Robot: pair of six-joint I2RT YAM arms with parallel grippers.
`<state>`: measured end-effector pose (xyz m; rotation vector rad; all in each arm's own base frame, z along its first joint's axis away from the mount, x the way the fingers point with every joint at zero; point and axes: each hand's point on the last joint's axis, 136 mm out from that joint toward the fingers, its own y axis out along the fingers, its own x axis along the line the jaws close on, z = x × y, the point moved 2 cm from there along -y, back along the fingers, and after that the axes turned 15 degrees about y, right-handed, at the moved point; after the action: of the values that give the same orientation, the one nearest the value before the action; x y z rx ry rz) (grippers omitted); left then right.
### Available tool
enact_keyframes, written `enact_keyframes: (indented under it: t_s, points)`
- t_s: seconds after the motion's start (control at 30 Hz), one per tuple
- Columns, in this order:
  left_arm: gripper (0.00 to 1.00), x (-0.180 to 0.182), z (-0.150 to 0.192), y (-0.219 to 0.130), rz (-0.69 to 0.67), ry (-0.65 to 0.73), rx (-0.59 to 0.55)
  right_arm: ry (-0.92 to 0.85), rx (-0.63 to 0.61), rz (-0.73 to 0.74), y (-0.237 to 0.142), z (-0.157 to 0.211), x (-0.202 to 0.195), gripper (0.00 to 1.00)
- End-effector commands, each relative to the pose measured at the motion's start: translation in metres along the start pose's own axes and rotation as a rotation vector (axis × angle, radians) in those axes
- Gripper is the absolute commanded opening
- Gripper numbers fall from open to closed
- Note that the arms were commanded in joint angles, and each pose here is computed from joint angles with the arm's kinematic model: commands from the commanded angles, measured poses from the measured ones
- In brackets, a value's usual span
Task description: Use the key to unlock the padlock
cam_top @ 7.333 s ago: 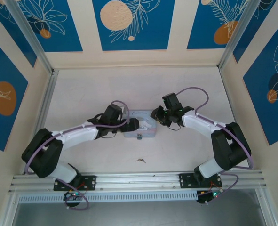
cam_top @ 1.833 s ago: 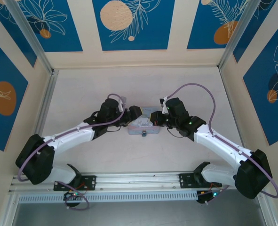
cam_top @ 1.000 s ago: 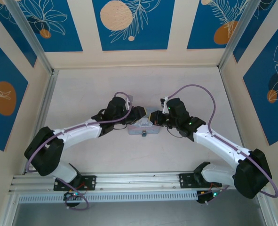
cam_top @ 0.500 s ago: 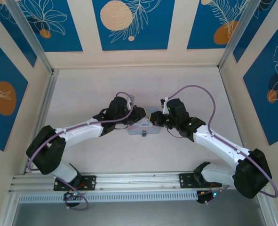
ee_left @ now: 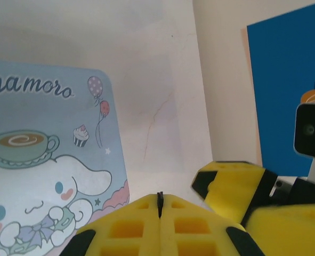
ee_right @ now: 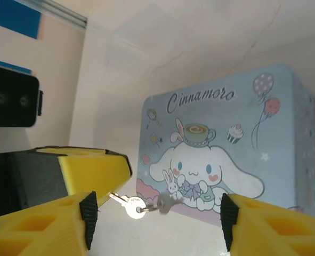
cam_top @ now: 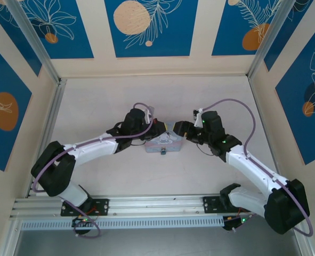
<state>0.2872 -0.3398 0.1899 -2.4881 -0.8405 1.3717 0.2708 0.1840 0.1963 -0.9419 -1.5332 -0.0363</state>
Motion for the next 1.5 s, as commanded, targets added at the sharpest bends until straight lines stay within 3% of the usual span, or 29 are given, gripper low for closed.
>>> enact_keyframes:
  t_s: [0.0, 0.2, 0.37, 1.03, 1.47]
  points:
    - [0.00, -0.028, -0.026, -0.009, 0.072, 0.165, -0.071, 0.023, 0.048, -0.155, -0.010, -0.003, 0.018, 0.65]
    - [0.00, -0.047, -0.046, -0.013, 0.170, 0.242, -0.154, 0.014, 0.105, -0.327, -0.015, -0.012, 0.037, 0.66]
    - [0.00, -0.059, -0.055, -0.010, 0.227, 0.258, -0.183, -0.025, 0.118, -0.384, -0.016, -0.018, 0.050, 0.62]
    - [0.00, -0.063, -0.068, 0.001, 0.293, 0.159, -0.238, -0.016, 0.140, -0.422, -0.009, -0.016, 0.042, 0.42]
    - [0.00, -0.062, -0.070, 0.007, 0.300, 0.135, -0.239, 0.000, 0.143, -0.406, -0.005, -0.014, 0.031, 0.23]
